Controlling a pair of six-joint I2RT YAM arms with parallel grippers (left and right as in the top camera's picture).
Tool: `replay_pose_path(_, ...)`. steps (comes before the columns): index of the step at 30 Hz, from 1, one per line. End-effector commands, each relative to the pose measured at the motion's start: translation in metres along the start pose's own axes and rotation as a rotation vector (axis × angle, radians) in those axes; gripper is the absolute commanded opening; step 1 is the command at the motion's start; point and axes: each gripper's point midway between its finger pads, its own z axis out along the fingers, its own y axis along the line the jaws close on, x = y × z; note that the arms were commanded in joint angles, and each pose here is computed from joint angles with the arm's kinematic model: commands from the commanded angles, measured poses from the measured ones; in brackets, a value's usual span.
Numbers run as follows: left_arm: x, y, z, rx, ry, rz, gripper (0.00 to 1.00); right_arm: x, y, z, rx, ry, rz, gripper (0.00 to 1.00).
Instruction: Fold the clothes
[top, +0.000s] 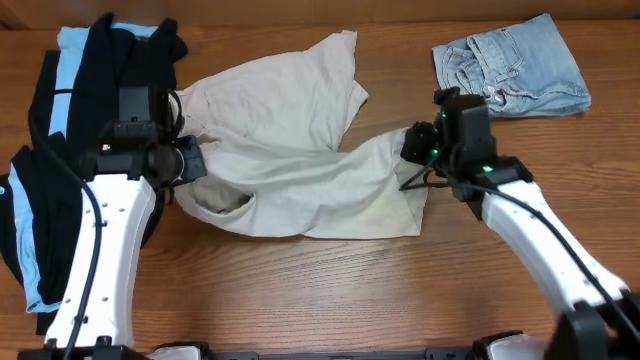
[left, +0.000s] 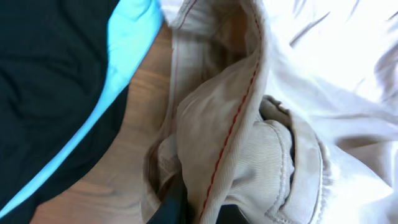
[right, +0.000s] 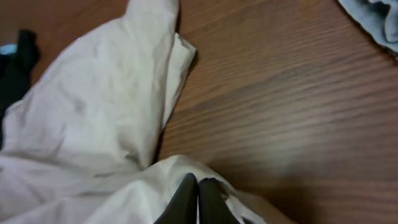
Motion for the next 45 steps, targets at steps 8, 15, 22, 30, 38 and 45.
replay_pose_path(8,0.006,-0.002,0.068,-0.019,0.126,0.011,0.05,0.013,-0.037,0.061,0.075,0.054,0.004,0.14)
replay_pose_path(15,0.018,0.0,0.097,-0.041,0.204,0.013,0.04,0.016,-0.016,0.025,-0.068,0.156,0.004,0.7)
replay_pose_path(22,0.018,0.0,0.097,-0.042,0.205,0.014,0.04,0.037,-0.02,0.009,-0.047,0.237,-0.021,0.75)
replay_pose_path(30,0.017,-0.001,0.098,-0.037,0.199,0.013,0.04,0.069,-0.015,0.037,-0.052,0.32,-0.059,0.68)
replay_pose_path(38,0.017,-0.001,0.098,-0.039,0.198,0.014,0.04,0.076,-0.026,0.063,-0.013,0.323,-0.037,0.65)
replay_pose_path(45,0.017,-0.001,0.098,-0.039,0.198,0.014,0.04,0.07,-0.04,0.065,0.058,0.289,-0.044,0.64)
